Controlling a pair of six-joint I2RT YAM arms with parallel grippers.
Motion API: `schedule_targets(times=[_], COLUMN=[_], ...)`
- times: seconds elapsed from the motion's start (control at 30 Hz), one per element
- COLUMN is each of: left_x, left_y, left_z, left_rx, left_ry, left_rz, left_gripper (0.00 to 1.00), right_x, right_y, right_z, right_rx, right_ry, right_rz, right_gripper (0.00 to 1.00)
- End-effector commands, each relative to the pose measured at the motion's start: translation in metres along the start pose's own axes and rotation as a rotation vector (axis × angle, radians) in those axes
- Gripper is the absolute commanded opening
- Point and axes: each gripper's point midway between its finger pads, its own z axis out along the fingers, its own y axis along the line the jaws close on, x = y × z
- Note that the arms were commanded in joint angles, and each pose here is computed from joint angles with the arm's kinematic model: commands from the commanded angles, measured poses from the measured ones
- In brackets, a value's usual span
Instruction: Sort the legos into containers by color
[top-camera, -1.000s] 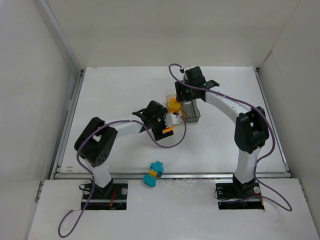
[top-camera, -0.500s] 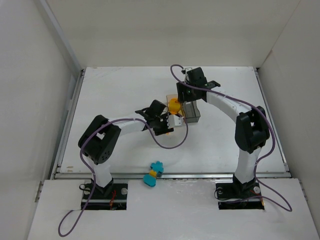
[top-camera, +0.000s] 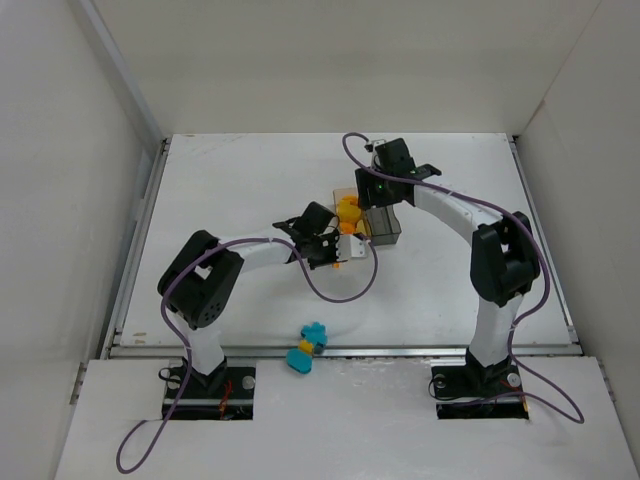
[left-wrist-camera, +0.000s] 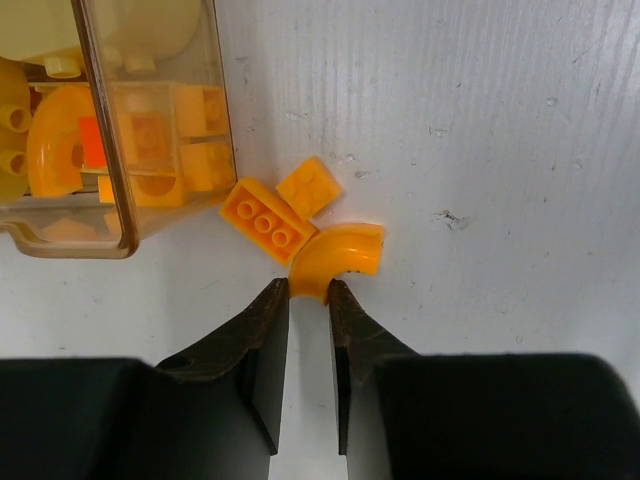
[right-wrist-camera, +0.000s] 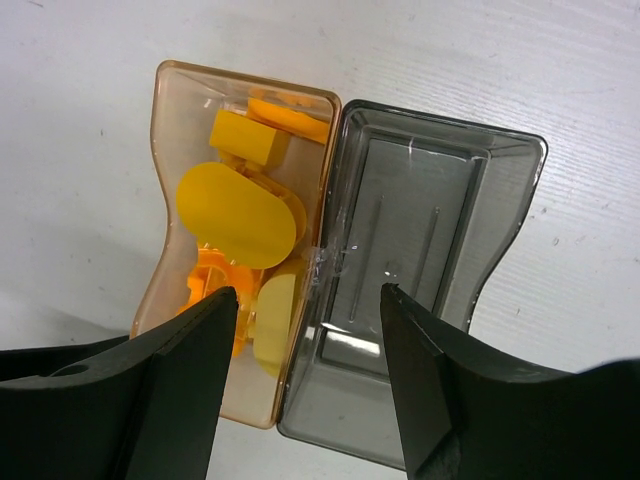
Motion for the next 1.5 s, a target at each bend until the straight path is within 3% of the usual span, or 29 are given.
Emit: schedule_targets(times=[0.0,0.17,0.3,0.5,0.73,0.9,0.93,1.13,1.23,1.37,1.47], left_x=[0.006,-0.006,-0.022,-0.086,-0.102,-0.091,-0.09,-0.093,-0.102,-0.12,-0.099], left_y=[-0.013,-0.023,-0.016,0.034,0.099,0.111,0.112,0.104,0.107,0.121,0.125], left_z=[-0.003,-0.023,-0.055,-0.078,-0.042,-0.019,-0.019,-0.032,-0.047,-0.096,-0.121], left_rx=[0.043,0.057,0.028,-0.071,-0.159,-0.159,-0.166,-0.175,-0.209,-0.341,-0.461], left_ry=[0.017,-0.039,-0.159,-0.357,-0.315,-0.252,-0.246,-0.274,-0.317,-0.383,-0.356], left_rz=[0.006,0.01,0.001,-0.112,-0.216,-0.216,-0.218,-0.206,-0.201,-0.278,-0.388], left_gripper=[0.0,0.0,0.0,0.0,0.01,0.27,0.41,0.84,0.84,0.84,0.84], right_x=[-0.019,-0.024,-0.036,-0.033,-0.04,-0.036,-0.036,-0.039,-0.045,-0.049,-0.037], right_y=[-0.002,-0.003,-0.002,-0.004,-0.016,-0.021,-0.021,-0.022,-0.021,-0.011,0.002], right_z=[-0.011,-0.021,-0.033,-0.029,-0.03,-0.027,-0.027,-0.03,-0.042,-0.072,-0.082], right_rx=[-0.02,-0.027,-0.051,-0.063,-0.054,-0.053,-0.053,-0.043,-0.046,0.024,0.056], right_ry=[-0.071,-0.095,-0.143,-0.143,-0.166,-0.149,-0.149,-0.15,-0.17,-0.216,-0.216], right_rz=[-0.003,0.011,0.026,0.031,0.049,0.058,0.058,0.05,0.047,0.018,0.007], right_gripper=[0.65,0.65,0.65,0.65,0.65,0.65,0.65,0.65,0.65,0.66,0.66])
